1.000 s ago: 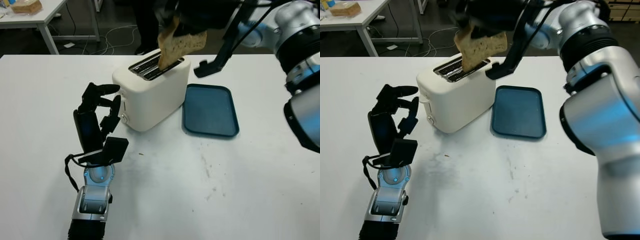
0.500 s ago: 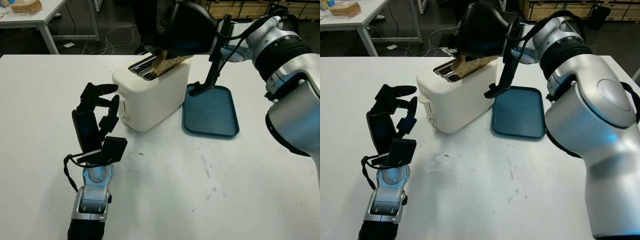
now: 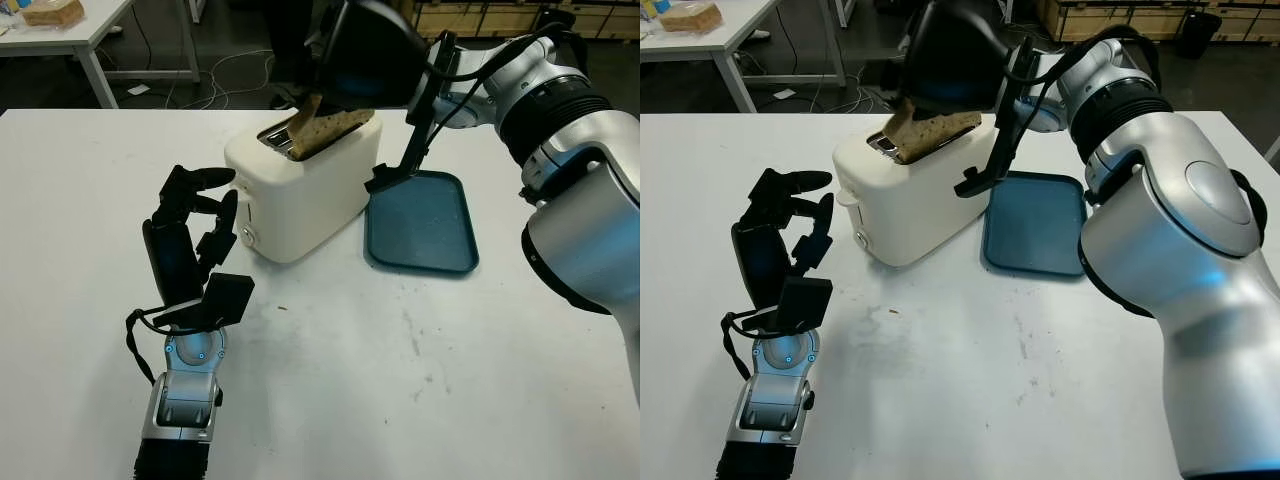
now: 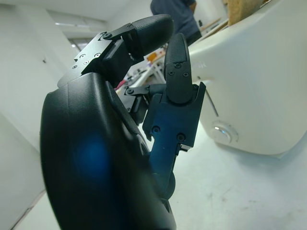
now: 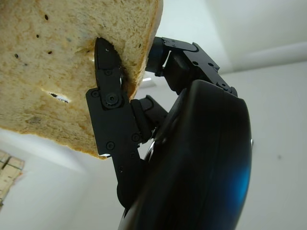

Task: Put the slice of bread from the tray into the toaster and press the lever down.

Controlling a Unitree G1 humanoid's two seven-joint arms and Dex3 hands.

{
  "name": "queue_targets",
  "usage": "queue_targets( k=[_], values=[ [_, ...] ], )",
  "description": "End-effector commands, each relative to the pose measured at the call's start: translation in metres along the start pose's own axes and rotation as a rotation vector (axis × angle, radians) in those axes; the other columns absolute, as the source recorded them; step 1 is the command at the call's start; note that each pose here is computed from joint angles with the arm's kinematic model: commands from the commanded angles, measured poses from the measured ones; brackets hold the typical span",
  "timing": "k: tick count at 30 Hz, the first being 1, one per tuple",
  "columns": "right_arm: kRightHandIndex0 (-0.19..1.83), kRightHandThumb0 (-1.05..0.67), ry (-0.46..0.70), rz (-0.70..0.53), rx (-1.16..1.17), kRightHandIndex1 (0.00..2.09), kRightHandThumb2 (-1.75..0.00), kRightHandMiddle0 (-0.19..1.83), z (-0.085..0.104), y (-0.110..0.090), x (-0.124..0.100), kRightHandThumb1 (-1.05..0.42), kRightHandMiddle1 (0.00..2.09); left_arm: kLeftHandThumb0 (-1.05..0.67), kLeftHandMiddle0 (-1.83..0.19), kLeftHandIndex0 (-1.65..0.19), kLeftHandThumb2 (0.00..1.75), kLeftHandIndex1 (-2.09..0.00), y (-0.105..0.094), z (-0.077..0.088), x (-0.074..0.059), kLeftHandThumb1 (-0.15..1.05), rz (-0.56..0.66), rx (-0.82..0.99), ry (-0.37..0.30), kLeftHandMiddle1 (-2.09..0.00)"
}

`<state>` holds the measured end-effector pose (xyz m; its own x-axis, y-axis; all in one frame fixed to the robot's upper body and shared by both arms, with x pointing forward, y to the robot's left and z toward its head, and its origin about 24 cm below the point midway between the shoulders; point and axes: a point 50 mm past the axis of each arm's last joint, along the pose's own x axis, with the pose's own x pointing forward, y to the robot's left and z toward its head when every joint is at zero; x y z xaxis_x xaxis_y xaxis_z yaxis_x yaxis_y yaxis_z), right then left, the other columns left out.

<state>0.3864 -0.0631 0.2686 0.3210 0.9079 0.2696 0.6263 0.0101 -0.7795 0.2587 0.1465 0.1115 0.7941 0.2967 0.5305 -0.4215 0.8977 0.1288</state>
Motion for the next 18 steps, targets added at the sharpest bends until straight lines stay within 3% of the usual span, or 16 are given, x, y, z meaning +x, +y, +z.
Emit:
queue_targets(
  k=[1, 4, 13, 18],
  values=[
    [1.02, -0.40, 0.026, -0.022, 0.063, 1.75, -0.30, 0.75, 0.003, 0.002, 0.001, -0.92, 1.75, -0.33, -0.51, -0.61, 0.27, -0.98, 0.002, 0.001, -0.001, 0.92, 0.005, -0.017, -0.003, -1.50],
    [1.00, -0.40, 0.073, -0.032, 0.107, 1.75, -0.36, 0.72, 0.001, 0.001, 0.002, -0.92, 1.75, -0.33, -0.51, -0.62, 0.27, -0.98, 0.001, 0.001, -0.001, 0.92, 0.006, -0.006, -0.003, -1.52],
    [0.98, -0.32, 0.227, 0.055, 0.185, 1.75, -0.19, 0.70, -0.004, 0.014, -0.001, -0.92, 1.75, -0.34, -0.52, -0.62, 0.27, -0.98, 0.001, 0.001, -0.001, 0.92, 0.011, 0.011, -0.011, -1.52],
    [0.95, -0.39, 0.238, 0.150, 0.144, 1.75, -0.26, 0.70, 0.000, 0.030, -0.010, -0.92, 1.75, -0.33, -0.51, -0.62, 0.27, -0.97, 0.002, 0.001, -0.001, 0.92, 0.012, -0.002, -0.008, -1.50]
  ],
)
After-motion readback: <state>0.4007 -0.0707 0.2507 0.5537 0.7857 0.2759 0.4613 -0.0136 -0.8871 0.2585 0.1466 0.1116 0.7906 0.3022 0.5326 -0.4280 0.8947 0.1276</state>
